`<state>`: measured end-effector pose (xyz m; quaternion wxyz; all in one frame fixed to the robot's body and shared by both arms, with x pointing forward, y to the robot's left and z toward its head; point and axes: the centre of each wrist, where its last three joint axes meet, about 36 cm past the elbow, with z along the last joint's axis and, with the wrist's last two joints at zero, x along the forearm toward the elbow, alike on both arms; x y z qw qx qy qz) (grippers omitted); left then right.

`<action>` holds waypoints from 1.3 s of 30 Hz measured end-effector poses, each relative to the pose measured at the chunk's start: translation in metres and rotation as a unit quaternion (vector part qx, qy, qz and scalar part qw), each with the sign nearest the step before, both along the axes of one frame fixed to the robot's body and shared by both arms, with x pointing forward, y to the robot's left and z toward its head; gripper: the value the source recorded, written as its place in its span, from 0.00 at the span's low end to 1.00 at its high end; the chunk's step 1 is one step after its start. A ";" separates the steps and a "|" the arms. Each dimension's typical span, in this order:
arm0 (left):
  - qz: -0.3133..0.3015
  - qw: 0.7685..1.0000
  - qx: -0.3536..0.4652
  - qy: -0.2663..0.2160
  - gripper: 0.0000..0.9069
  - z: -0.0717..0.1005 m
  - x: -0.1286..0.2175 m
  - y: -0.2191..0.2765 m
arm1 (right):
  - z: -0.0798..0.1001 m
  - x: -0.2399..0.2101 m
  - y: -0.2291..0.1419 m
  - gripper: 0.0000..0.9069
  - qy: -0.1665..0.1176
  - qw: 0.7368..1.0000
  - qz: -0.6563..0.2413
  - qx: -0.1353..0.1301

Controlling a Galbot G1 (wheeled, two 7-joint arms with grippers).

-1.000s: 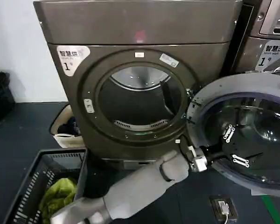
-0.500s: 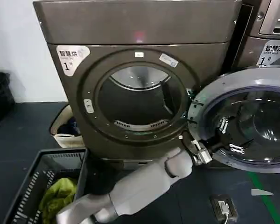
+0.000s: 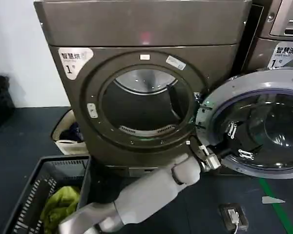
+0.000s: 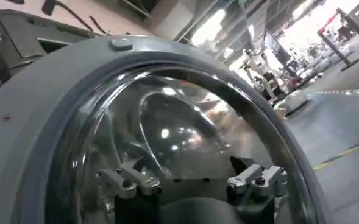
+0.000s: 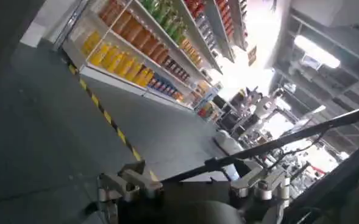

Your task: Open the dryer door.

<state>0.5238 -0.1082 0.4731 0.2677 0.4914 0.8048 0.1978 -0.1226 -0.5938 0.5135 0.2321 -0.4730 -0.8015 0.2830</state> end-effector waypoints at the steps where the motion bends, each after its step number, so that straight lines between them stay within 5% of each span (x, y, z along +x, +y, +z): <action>1: -0.005 1.000 0.000 0.002 1.00 0.001 0.000 0.000 | -0.001 -0.001 0.000 1.00 0.000 1.000 -0.002 0.000; 10: -0.081 0.996 -0.009 0.033 1.00 0.030 -0.049 -0.007 | -0.006 -0.007 -0.002 1.00 -0.002 1.000 -0.014 0.004; 24: -0.031 0.994 0.068 0.082 1.00 0.019 -0.087 0.176 | -0.002 -0.015 -0.003 1.00 0.003 0.999 -0.047 0.008; 32: 0.057 0.974 0.112 0.189 1.00 0.022 -0.113 0.269 | 0.003 -0.013 0.001 1.00 0.001 0.998 -0.056 0.011; 39: 0.172 0.933 0.154 0.275 1.00 0.016 -0.125 0.354 | 0.001 -0.012 0.002 1.00 -0.008 0.999 -0.049 0.015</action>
